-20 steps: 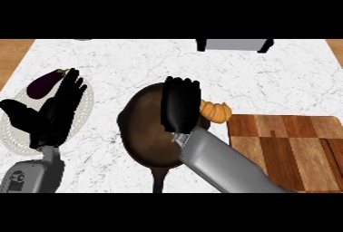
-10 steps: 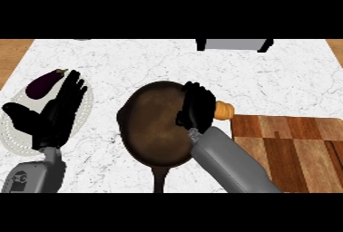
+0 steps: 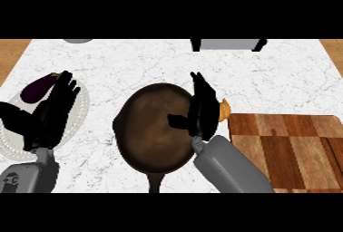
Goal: Pick the croissant from the cutting board and place it in the pan
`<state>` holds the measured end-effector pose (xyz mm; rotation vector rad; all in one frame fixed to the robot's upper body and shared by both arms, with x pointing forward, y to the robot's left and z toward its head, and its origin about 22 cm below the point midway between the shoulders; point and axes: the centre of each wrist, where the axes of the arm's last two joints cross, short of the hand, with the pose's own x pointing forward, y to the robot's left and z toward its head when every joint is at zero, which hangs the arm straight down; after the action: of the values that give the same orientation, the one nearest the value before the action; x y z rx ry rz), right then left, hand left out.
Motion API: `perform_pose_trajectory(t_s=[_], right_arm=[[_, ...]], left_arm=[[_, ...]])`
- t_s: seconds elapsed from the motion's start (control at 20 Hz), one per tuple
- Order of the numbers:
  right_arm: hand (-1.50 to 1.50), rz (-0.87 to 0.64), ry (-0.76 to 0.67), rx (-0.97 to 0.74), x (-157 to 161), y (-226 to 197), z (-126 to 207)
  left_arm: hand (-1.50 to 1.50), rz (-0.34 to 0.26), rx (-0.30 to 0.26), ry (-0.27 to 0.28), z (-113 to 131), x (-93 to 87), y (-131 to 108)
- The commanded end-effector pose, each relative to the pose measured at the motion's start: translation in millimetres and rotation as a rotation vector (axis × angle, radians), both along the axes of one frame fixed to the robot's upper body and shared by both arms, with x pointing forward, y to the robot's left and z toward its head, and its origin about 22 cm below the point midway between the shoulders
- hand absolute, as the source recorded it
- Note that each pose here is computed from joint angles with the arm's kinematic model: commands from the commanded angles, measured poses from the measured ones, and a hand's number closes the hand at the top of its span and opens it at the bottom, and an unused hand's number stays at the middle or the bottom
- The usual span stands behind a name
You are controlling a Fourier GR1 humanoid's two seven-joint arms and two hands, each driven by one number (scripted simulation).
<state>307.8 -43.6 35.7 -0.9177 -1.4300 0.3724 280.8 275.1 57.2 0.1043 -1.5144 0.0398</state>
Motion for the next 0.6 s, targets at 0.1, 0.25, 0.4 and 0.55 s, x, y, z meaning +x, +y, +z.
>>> perform_pose_trajectory(t_s=[0.1, 0.25, 0.4, 0.55], right_arm=[[-1.50, -0.086, -0.148, 0.316, -40.4, -21.0, 2.7], [-1.50, -0.054, -0.191, 0.399, -70.5, -40.2, 11.3], [-1.50, 0.010, -0.189, 0.491, -111.4, -62.9, 24.2], [-1.50, 0.037, -0.204, 0.525, -149.4, -80.3, 23.0]], left_arm=[[0.00, 0.026, -0.005, -0.013, 2.4, -1.3, -6.8], [0.00, 0.022, 0.001, 0.010, 3.5, -4.3, 4.7], [0.00, 0.029, -0.012, 0.007, -2.7, -9.0, 1.7], [0.00, 0.028, -0.006, -0.006, 3.7, -11.1, -2.0]])
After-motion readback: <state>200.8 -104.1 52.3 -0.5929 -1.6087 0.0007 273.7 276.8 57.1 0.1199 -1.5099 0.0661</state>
